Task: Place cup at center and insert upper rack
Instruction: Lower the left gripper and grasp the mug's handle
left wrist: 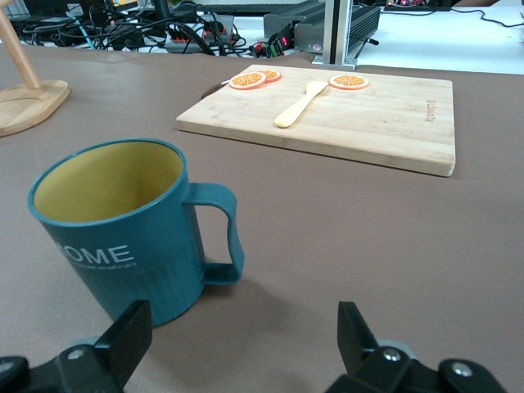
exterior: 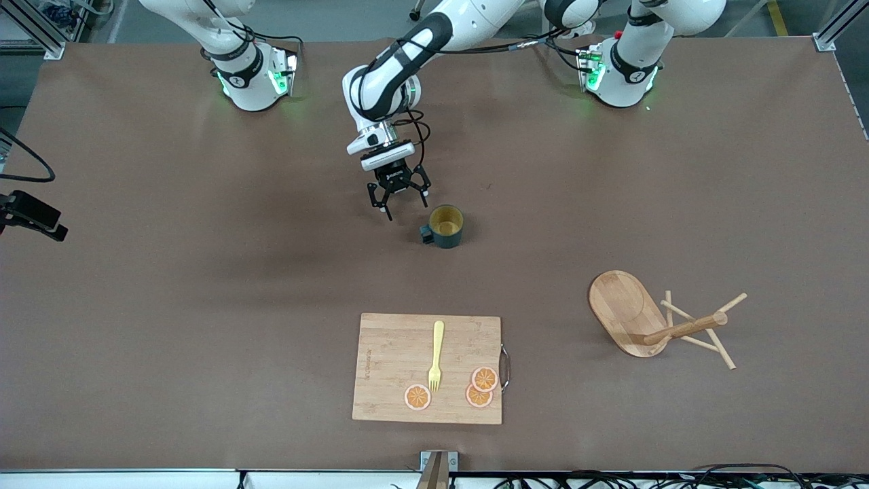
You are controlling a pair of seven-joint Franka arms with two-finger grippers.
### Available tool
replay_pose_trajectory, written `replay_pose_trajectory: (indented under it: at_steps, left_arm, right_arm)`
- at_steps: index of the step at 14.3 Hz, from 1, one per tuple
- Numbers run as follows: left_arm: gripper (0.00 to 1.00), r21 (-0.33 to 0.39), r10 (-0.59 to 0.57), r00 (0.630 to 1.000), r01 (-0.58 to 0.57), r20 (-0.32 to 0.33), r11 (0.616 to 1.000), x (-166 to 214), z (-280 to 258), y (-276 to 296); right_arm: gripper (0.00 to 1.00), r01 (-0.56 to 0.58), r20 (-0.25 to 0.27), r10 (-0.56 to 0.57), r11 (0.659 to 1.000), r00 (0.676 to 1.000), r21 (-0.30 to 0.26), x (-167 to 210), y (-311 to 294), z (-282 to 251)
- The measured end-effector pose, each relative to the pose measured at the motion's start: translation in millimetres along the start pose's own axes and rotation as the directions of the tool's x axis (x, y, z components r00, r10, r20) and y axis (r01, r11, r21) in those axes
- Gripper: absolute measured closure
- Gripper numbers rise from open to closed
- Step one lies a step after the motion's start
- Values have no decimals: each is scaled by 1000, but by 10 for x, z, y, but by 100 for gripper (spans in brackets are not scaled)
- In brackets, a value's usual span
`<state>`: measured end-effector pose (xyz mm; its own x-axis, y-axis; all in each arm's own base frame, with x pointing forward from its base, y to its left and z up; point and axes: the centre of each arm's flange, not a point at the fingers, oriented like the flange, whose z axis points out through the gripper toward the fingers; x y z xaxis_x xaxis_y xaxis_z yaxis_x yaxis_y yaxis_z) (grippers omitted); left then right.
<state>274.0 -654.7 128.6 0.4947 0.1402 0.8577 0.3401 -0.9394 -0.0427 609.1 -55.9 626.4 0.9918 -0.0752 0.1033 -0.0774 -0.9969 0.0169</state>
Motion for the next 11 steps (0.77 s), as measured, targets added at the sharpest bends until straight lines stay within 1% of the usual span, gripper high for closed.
replay_pose_trajectory:
  at_steps: [3, 5, 6, 7, 11]
  left_arm:
    - [0, 4, 9, 1000, -9, -22, 1000, -21, 114, -15]
    - [2, 2, 5, 1000, -5, -29, 1000, 15, 151, -6]
    - [2, -3, 2, 1000, -2, -29, 1000, 34, 171, 3]
    - [4, -11, 1, 1000, -1, -28, 1000, 49, 190, 14]
    - [5, -38, 1, 1000, -2, -23, 999, 69, 221, 44]
  right_arm:
    - [0, -1, -1, 1, 1000, 1000, 8, 1, -8, 0]
    - [0, -2, -1, 2, 1000, 1000, 14, 1, -13, -1]
    - [0, -2, -1, 2, 1000, 1000, 16, 1, -15, -1]
    - [0, -2, -1, 2, 1000, 1000, 17, 1, -16, 0]
    - [0, -4, -10, 4, 1000, 1000, 19, 13, -12, 0]
